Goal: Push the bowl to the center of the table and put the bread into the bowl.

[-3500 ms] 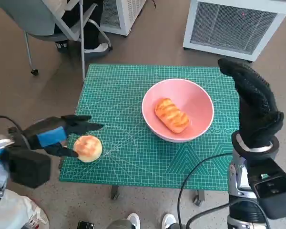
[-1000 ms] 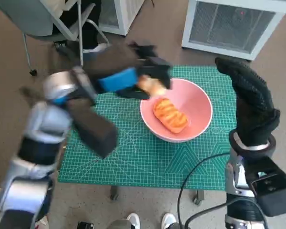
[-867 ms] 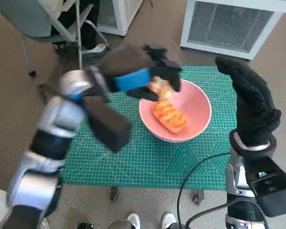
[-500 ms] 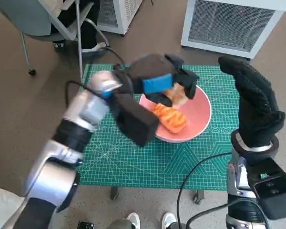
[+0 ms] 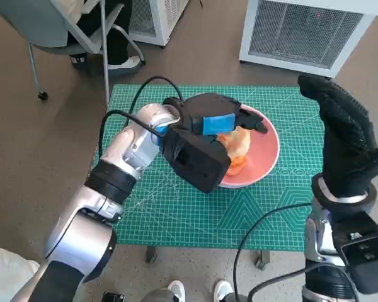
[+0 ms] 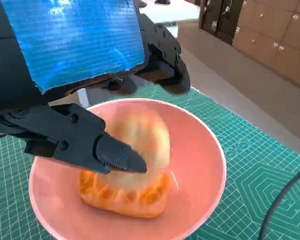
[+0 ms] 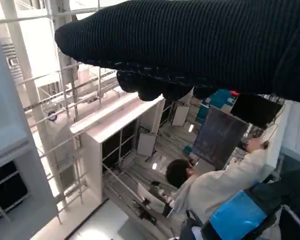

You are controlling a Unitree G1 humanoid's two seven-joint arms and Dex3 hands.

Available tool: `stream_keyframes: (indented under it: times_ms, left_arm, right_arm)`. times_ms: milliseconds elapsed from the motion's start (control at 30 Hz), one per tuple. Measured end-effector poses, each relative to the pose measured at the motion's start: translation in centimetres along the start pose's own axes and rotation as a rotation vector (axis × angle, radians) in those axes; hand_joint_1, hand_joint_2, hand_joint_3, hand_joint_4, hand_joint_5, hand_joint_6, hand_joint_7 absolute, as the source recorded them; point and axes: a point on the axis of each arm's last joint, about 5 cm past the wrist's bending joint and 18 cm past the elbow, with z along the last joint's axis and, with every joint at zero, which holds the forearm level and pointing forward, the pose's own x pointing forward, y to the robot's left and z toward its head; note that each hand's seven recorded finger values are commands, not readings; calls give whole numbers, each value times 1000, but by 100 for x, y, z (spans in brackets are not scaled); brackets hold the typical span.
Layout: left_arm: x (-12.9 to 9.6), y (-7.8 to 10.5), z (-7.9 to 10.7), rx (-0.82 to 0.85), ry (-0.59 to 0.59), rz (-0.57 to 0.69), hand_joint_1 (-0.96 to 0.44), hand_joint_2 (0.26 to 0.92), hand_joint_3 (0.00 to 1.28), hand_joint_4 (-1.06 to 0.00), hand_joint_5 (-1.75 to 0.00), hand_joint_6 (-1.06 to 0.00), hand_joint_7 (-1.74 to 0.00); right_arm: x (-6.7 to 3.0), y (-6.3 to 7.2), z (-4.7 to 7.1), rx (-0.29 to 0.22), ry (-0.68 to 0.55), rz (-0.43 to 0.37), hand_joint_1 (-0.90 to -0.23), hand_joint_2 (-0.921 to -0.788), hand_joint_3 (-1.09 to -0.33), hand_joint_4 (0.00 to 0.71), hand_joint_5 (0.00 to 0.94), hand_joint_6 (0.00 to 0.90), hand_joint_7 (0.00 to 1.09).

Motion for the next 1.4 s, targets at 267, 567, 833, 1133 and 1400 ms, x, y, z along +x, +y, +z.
stream_keyframes:
  times_ms: [267, 567, 833, 1133, 1400]
  left_arm:
    - [-139, -30, -85, -161, -89, 130, -328, 921, 38, -196, -11, -316, -53]
    - [-415, -88, -256, -426, -238, 450, -328, 921, 116, -326, -61, -381, -86]
    - [-568, -225, -227, -684, -383, 742, -261, 921, 200, -165, -469, -64, -767]
    - [-683, -476, -162, -899, -419, 918, -271, 921, 274, -14, -780, -1, -989]
    - [-769, -515, -115, -903, -419, 982, -260, 919, 292, 0, -863, 1, -1025]
  right_arm:
    - [1, -12, 4, -8, -1, -10, -490, -921, -572, 431, 0, 91, 639]
    - [15, -25, 13, -30, 3, -21, -512, -921, -570, 431, 0, 90, 638]
    - [72, -28, 40, -44, 7, -35, -508, -921, -578, 430, 0, 87, 643]
    - [207, -23, 103, -69, -9, -29, -498, -921, -587, 430, 0, 81, 650]
    - [278, -41, 124, -79, -14, -27, -511, -921, -594, 430, 0, 76, 656]
